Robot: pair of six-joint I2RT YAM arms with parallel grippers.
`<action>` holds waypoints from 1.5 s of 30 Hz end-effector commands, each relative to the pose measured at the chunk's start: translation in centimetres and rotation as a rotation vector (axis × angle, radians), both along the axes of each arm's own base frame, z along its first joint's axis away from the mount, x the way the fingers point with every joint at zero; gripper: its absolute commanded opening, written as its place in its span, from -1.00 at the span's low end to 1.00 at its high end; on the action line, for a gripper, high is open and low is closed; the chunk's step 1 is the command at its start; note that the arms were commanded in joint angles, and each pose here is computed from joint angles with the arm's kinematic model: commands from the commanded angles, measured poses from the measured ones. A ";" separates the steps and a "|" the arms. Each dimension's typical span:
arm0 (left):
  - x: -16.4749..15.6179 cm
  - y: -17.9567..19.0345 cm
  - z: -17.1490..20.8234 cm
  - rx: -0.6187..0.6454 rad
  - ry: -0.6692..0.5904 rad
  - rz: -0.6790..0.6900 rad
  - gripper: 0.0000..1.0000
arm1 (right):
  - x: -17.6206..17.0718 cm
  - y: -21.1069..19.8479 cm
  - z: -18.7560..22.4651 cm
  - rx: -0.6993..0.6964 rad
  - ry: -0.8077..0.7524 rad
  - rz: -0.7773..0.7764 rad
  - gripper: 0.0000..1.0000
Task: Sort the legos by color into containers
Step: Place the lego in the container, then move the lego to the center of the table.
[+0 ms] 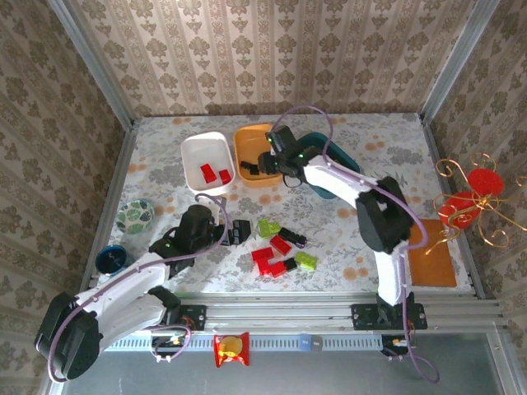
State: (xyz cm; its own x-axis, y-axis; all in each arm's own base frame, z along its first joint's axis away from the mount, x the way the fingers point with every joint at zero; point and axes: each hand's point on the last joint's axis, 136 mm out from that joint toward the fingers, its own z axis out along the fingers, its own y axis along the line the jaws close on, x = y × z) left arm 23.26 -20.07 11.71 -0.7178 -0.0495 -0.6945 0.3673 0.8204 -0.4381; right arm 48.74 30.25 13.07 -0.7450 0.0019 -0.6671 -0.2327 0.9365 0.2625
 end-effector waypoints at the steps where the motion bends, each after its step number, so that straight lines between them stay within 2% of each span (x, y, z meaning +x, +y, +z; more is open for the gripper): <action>1: -0.4 0.3 -0.3 -0.006 0.025 0.006 1.00 | 1.7 0.5 -1.8 -0.025 0.045 0.000 -0.49; 2: -0.4 0.3 -0.4 -0.005 0.028 0.007 1.00 | 2.0 0.6 -2.4 -0.030 0.058 -0.004 -0.46; 4: -0.5 0.3 -0.4 -0.007 0.031 0.003 1.00 | 2.5 0.7 -3.1 -0.034 0.075 -0.014 -0.26; 6: -0.7 0.3 -0.7 -0.005 0.038 0.001 1.00 | 2.6 0.8 -2.8 -0.028 0.072 -0.018 0.12; 9: -0.7 0.1 -0.6 -0.007 0.038 -0.010 0.97 | 2.3 1.0 -0.5 -0.005 0.036 -0.001 0.31; 13: -0.6 -0.3 -0.3 -0.007 0.038 -0.030 0.95 | 0.9 0.8 3.4 0.023 -0.025 0.026 0.34; 18: -0.4 -1.3 -0.6 0.002 0.062 -0.067 0.91 | -3.8 0.4 7.1 0.069 -0.086 0.075 0.33; 24: -0.3 -4.3 -1.1 0.074 0.078 -0.173 0.74 | -9.8 -3.3 5.8 0.070 -0.079 0.049 0.29; 30: -0.3 -8.5 -1.6 0.202 0.079 -0.312 0.55 | -14.2 -8.9 3.6 -0.009 -0.061 -0.047 0.28; 31: -0.3 -9.0 -1.7 0.220 0.083 -0.324 0.53 | -14.9 -9.8 4.3 -0.001 -0.078 -0.064 0.28; 33: -0.1 -9.7 -2.4 0.267 0.097 -0.339 0.39 | -16.1 -11.6 3.6 0.000 -0.069 -0.102 0.28; 36: 0.4 -10.0 -3.5 0.316 0.116 -0.340 0.19 | -17.4 -13.7 3.1 0.015 -0.064 -0.150 0.27; 39: 1.7 -8.7 -4.8 0.395 0.139 -0.269 0.05 | -18.4 -14.8 2.9 0.027 -0.068 -0.169 0.27; 45: 2.7 -7.8 -4.9 0.345 0.154 -0.207 -0.07 | -19.0 -15.8 3.2 0.036 -0.085 -0.190 0.27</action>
State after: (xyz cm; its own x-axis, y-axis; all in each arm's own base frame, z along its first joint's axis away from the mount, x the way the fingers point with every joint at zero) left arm 25.49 -28.63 6.51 -0.7768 0.3517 -0.5223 0.5208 0.8251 -0.2190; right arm 29.98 15.53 16.32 -0.6809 0.1380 -0.7193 -0.1147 0.9499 0.2908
